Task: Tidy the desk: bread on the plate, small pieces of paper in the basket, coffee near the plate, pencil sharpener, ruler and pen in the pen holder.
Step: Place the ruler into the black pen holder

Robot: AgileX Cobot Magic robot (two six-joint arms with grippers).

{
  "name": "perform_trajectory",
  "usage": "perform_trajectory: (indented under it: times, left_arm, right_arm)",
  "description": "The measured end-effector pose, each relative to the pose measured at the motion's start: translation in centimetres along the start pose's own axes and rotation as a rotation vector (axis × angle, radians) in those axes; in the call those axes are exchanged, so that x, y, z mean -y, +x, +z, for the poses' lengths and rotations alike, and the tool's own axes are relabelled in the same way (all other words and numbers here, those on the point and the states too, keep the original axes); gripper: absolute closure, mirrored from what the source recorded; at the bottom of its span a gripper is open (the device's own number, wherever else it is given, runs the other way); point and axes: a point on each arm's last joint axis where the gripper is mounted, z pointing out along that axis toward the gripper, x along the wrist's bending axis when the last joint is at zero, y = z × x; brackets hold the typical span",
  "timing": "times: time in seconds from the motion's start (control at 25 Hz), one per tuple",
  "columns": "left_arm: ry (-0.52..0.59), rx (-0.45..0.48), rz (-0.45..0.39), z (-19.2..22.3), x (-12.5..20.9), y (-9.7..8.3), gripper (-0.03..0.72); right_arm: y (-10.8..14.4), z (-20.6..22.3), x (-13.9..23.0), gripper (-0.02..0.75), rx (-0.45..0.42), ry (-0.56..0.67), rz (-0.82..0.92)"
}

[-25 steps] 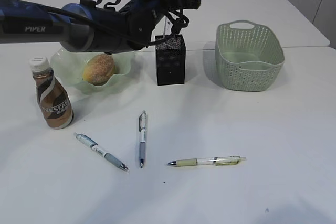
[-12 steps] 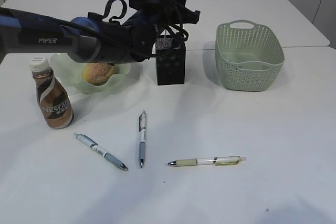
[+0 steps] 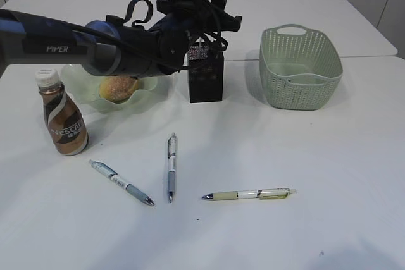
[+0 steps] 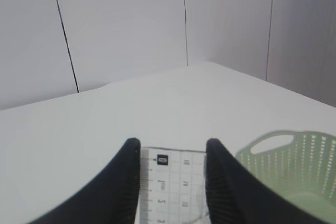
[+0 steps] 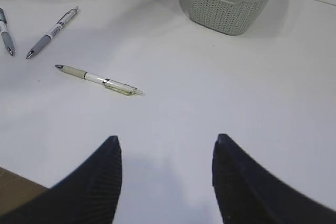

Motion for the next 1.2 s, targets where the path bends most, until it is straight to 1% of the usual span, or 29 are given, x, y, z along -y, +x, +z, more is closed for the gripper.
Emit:
perform_trajectory:
  times: [0.12,0.28,0.4,0.48,0.68,0.84,1.0,1.12,1.2]
  left_arm:
    - [0.004,0.002,0.0,0.0,0.0,0.0,0.409]
    - [0.014,0.006,-0.002,0.0,0.1,-0.1,0.312]
    - [0.024,0.01,-0.002,0.0,0.2,-0.1,0.263]
    - [0.037,0.015,-0.004,0.0,0.3,-0.1,0.249]
    - [0.074,0.033,-0.005,-0.1,0.3,-0.3,0.246]
    - [0.071,0.056,-0.016,-0.6,-2.6,-0.3,0.246]
    - [0.09,0.101,-0.025,-1.7,-6.5,-0.3,0.246]
    - [0.163,0.163,-0.01,-3.0,-8.9,-0.5,0.246]
    - [0.228,0.214,0.038,-3.9,-10.2,-0.6,0.246]
  right_arm:
    - [0.0,0.0,0.0,0.299,0.0,0.0,0.0]
    - [0.0,0.0,0.0,0.299,0.0,0.0,0.0]
    - [0.0,0.0,0.0,0.299,0.0,0.0,0.0]
    - [0.0,0.0,0.0,0.299,0.0,0.0,0.0]
    - [0.0,0.0,0.0,0.299,0.0,0.0,0.001]
    - [0.0,0.0,0.0,0.299,0.0,0.0,0.001]
    - [0.0,0.0,0.0,0.299,0.0,0.0,0.001]
    - [0.0,0.0,0.0,0.299,0.0,0.0,0.001]
    - [0.0,0.0,0.0,0.299,0.0,0.0,0.001]
